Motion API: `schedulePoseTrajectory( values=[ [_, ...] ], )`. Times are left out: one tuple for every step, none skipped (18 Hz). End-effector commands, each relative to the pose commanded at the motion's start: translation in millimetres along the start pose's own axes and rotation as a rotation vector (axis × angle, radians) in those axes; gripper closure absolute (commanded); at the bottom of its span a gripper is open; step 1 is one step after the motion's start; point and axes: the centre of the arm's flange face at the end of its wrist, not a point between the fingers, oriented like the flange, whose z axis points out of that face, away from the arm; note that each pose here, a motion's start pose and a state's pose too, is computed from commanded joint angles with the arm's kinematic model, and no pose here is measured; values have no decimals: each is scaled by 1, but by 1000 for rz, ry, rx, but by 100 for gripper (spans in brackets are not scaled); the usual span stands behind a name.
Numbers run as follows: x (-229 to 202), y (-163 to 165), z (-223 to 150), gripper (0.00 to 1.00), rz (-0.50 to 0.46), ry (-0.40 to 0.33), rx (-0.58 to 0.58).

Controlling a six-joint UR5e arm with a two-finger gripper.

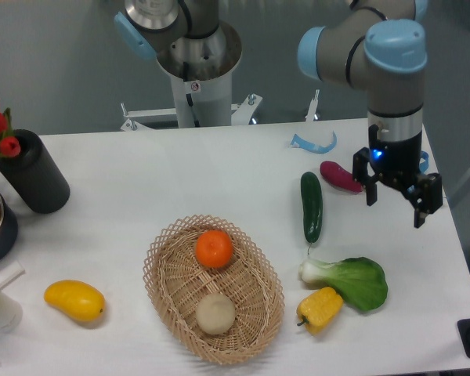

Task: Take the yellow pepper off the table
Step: 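Move the open gripper down over the yellow bell pepper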

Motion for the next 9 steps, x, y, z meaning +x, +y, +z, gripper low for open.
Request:
schedulePoseTrajectory(
  values=[
    [0,-3,6,0,-17,7,2],
    [1,-8,15,0,-15,19,6],
    [0,-16,22,0,-4,25,9],
    [2,-22,33,0,2,40,12],
    [4,-24,43,0,6,55,12],
    [8,-27,52,0,10,69,13],
    [10,-31,57,0,14,78,16],
    [12,-33,60,0,10,83,16],
    [13,-33,63,0,3,89,17]
  ],
)
